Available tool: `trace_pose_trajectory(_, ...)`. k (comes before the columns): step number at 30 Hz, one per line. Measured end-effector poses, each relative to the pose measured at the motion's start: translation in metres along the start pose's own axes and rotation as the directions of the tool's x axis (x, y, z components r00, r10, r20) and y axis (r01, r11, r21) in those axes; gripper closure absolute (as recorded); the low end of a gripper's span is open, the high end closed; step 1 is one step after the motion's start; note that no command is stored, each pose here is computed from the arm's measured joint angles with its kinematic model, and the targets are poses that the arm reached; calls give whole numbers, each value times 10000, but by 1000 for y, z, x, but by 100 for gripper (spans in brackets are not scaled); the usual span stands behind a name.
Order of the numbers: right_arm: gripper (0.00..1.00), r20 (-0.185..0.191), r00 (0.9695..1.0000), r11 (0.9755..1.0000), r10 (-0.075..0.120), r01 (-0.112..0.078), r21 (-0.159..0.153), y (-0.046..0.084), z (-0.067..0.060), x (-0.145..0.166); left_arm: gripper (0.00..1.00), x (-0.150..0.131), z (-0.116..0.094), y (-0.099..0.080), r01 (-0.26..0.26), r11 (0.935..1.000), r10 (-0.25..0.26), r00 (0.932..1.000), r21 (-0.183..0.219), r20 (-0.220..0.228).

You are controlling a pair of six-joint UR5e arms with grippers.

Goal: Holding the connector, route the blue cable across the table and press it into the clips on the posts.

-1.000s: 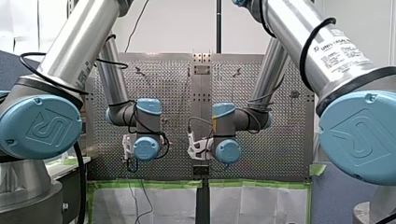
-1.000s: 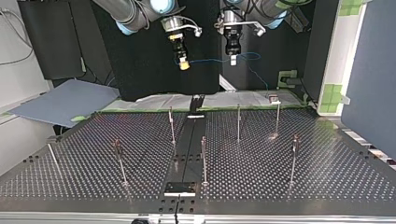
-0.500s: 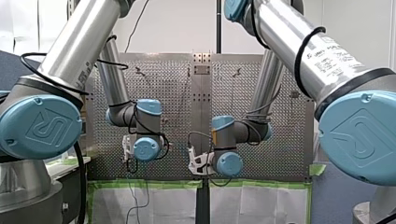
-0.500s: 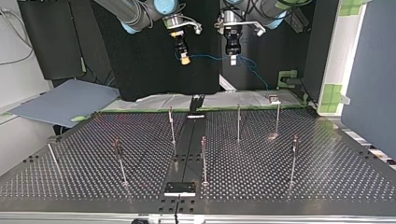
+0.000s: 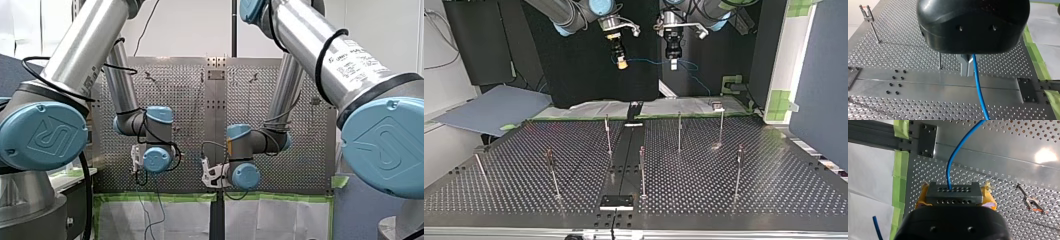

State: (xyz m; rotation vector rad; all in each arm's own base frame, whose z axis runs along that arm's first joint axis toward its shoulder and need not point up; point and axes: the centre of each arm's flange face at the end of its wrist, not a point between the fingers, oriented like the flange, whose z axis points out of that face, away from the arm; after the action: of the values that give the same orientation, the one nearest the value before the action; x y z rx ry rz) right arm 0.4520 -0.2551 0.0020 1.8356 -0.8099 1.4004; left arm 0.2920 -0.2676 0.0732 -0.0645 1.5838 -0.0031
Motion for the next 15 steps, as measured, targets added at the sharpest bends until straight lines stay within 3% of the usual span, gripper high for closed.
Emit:
trace_pose_trajectory(10, 100, -10, 10000, 10000, -10, 10, 0, 0, 1, 1, 100, -1, -1, 4, -55, 9999, 55, 10000, -87, -47)
trace_pose_trajectory(13, 100, -145, 9999, 10000, -75, 75, -7, 5, 9, 12, 100, -3, -5, 11, -82, 9997, 78, 9998, -226, -190)
trace_pose_trajectory(15, 100, -307, 9995, 10000, -9, 8, -8, 7, 16, 25, 100, -5, -8, 15, -64, 9996, 56, 9996, -270, -272)
